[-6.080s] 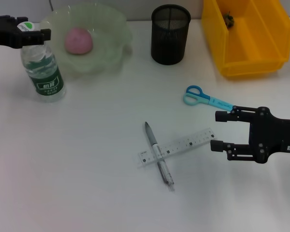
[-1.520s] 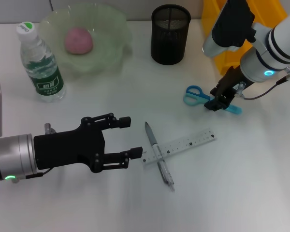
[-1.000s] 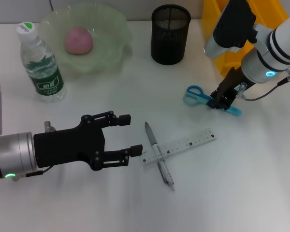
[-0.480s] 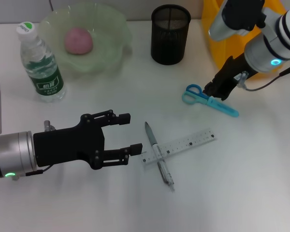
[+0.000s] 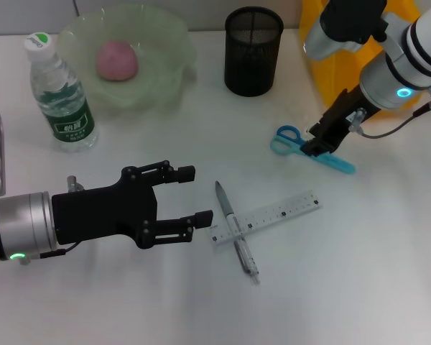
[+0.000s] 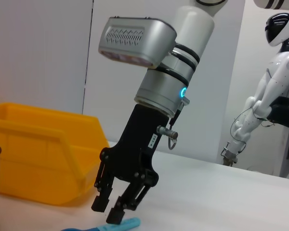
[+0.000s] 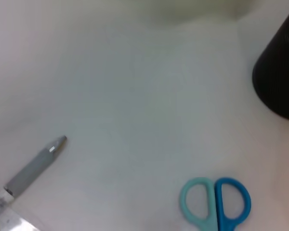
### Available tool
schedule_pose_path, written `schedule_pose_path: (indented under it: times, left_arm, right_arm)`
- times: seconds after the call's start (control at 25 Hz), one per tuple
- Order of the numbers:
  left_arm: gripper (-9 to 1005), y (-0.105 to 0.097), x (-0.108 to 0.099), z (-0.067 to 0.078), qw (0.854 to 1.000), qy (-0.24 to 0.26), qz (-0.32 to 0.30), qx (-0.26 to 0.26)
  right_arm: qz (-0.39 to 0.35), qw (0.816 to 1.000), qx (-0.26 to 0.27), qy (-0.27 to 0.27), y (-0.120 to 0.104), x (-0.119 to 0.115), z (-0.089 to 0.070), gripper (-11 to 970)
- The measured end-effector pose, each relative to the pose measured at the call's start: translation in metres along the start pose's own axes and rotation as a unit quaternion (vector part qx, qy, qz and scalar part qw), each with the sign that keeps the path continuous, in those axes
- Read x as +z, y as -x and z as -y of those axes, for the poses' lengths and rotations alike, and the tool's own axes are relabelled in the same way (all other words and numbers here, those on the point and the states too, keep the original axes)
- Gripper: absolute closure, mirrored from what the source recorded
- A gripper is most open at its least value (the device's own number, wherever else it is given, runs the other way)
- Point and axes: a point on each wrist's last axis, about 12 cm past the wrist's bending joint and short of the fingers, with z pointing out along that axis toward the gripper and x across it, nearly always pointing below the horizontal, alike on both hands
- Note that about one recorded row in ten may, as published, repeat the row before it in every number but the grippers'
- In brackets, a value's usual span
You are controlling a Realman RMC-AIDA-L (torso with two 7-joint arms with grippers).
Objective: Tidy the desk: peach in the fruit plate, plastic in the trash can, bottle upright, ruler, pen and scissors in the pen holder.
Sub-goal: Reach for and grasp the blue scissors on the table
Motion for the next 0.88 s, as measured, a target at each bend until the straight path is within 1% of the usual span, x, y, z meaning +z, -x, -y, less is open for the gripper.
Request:
schedule_pose_path:
  times: [0.16,0.4,0.68,0.88]
  left_arm:
    - [211,0.000,0.001,0.000,1.000,0.000,0.000,-0.001]
    - [211,0.000,0.001,0.000,1.000,0.001,0.000,-0.001]
    - [211,-0.002,0.000,0.001,1.000,0.003,0.000,-0.003]
    - [211,-0.003,-0.001,0.002,1.000,0.004,0.000,-0.005]
  right_arm:
    - [-0.020,1.000,0.000,-0.005,0.000,0.002,0.001,641]
    - [-0.038,0.999,-0.005,-0.009,0.002,0.002,0.001,583]
    - [-0.056,0.998,-0.009,-0.003,0.003,0.009,-0.002,584]
    - [-0.057,0.998,-0.005,-0.006,0.001,0.011,-0.002,586]
